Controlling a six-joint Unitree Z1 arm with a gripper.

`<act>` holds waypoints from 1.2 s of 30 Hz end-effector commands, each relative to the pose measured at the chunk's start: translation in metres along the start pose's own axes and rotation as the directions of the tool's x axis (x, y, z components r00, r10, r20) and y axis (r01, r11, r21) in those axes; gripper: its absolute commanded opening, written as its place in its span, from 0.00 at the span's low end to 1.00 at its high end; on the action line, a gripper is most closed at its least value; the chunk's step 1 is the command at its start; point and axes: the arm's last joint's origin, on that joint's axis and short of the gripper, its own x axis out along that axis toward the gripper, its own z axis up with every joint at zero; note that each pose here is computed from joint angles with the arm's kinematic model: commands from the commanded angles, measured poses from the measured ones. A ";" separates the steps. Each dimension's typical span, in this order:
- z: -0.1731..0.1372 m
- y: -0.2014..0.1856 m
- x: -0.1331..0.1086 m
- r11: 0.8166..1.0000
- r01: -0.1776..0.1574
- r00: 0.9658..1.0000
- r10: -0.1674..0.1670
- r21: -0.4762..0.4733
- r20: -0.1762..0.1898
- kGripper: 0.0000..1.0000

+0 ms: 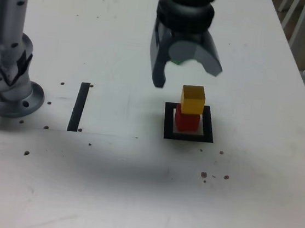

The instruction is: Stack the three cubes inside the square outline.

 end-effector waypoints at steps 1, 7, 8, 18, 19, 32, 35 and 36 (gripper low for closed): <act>-0.003 0.012 -0.006 1.000 0.012 1.000 -0.012 0.000 0.000 0.99; -0.003 0.055 -0.006 1.000 -0.007 1.000 0.008 0.020 -0.015 0.99; -0.003 0.062 -0.005 1.000 -0.017 1.000 0.018 0.021 -0.018 0.99; 0.005 0.134 0.008 0.996 -0.084 0.995 0.082 -0.039 -0.053 0.99; 0.005 0.140 0.009 0.995 -0.090 0.995 0.087 -0.042 -0.057 0.99; 0.014 0.173 0.041 0.953 -0.169 0.974 0.200 0.253 -0.105 0.99; 0.013 0.173 0.045 0.920 -0.161 0.970 0.213 0.356 -0.113 0.99; 0.014 0.173 0.046 0.911 -0.156 0.970 0.214 0.383 -0.114 0.99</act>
